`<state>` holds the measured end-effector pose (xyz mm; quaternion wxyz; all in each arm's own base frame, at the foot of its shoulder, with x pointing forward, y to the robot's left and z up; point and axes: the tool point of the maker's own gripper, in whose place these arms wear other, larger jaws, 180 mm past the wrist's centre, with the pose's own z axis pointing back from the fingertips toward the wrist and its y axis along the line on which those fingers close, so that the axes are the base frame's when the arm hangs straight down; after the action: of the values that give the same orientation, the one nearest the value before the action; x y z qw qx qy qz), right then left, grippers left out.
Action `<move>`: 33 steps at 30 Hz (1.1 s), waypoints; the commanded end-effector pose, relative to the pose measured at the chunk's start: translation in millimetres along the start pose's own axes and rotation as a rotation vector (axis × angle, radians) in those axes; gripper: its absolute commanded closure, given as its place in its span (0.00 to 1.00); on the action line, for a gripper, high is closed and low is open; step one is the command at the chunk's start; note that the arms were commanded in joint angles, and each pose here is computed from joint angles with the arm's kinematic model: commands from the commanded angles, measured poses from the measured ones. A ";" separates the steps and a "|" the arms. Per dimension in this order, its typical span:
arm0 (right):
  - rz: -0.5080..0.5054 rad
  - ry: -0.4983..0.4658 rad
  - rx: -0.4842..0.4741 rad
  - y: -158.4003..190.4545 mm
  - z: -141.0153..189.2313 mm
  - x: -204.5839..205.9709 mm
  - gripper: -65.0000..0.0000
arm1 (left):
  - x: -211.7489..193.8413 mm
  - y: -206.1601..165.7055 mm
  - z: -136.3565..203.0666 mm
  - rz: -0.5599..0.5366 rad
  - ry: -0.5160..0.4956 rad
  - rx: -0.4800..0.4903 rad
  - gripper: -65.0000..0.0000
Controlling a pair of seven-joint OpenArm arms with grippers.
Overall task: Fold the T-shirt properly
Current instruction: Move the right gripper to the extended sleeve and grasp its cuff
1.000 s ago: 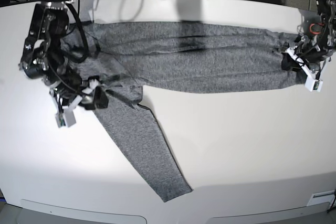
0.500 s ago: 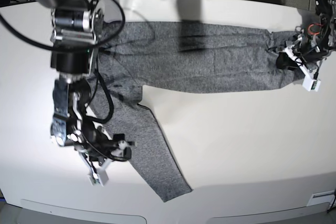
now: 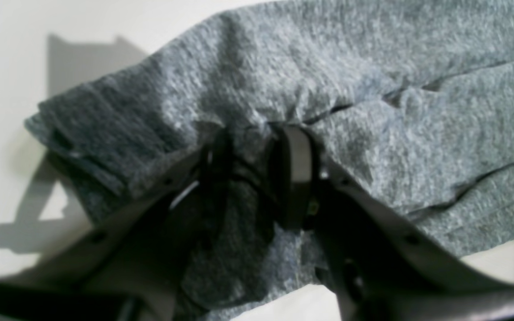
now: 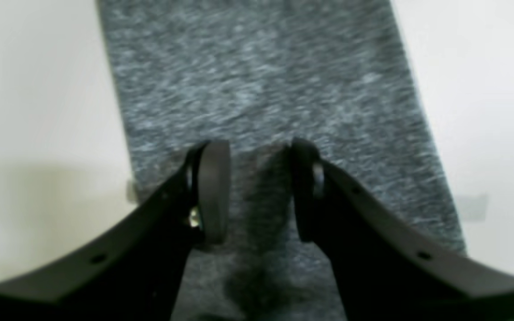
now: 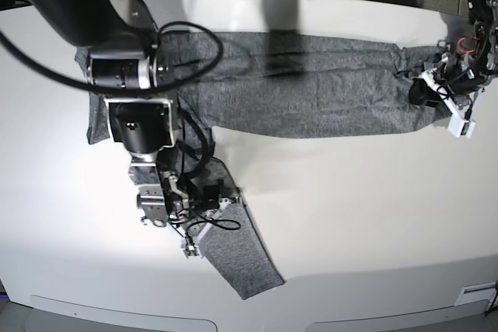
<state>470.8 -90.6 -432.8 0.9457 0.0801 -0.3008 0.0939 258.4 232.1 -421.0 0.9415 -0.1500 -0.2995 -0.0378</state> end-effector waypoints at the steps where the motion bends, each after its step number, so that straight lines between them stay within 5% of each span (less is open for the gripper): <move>1: 0.006 -0.029 0.005 4.6 2.6 14.4 0.64 | 15.7 1.8 5.6 -0.020 -0.040 -0.001 0.71; 11: 0.151 0.094 0.335 125.1 -5.9 -44.4 0.64 | 15.8 1.9 5.6 -0.021 -0.040 0.000 0.71; 19: 0.406 0.178 0.444 188.6 16.3 -74.7 0.64 | 16.3 1.9 5.6 -0.021 -0.043 0.000 0.71; 25: 0.460 0.204 0.489 214.1 33.8 -117.8 0.65 | 16.3 1.8 5.6 -0.020 -0.043 0.000 0.71; 29: 0.428 0.142 0.539 226.5 51.8 -129.6 0.64 | 16.3 1.9 5.6 -0.021 -0.042 0.000 0.71; 33: 0.439 -0.021 0.547 236.4 70.9 -91.1 0.64 | 16.4 1.8 5.6 -0.020 -0.043 -0.001 0.71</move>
<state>291.1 109.2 -420.8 0.8512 0.2690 -0.2636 0.3655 258.5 231.8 -420.9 0.9413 -0.1504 -0.2998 -0.0379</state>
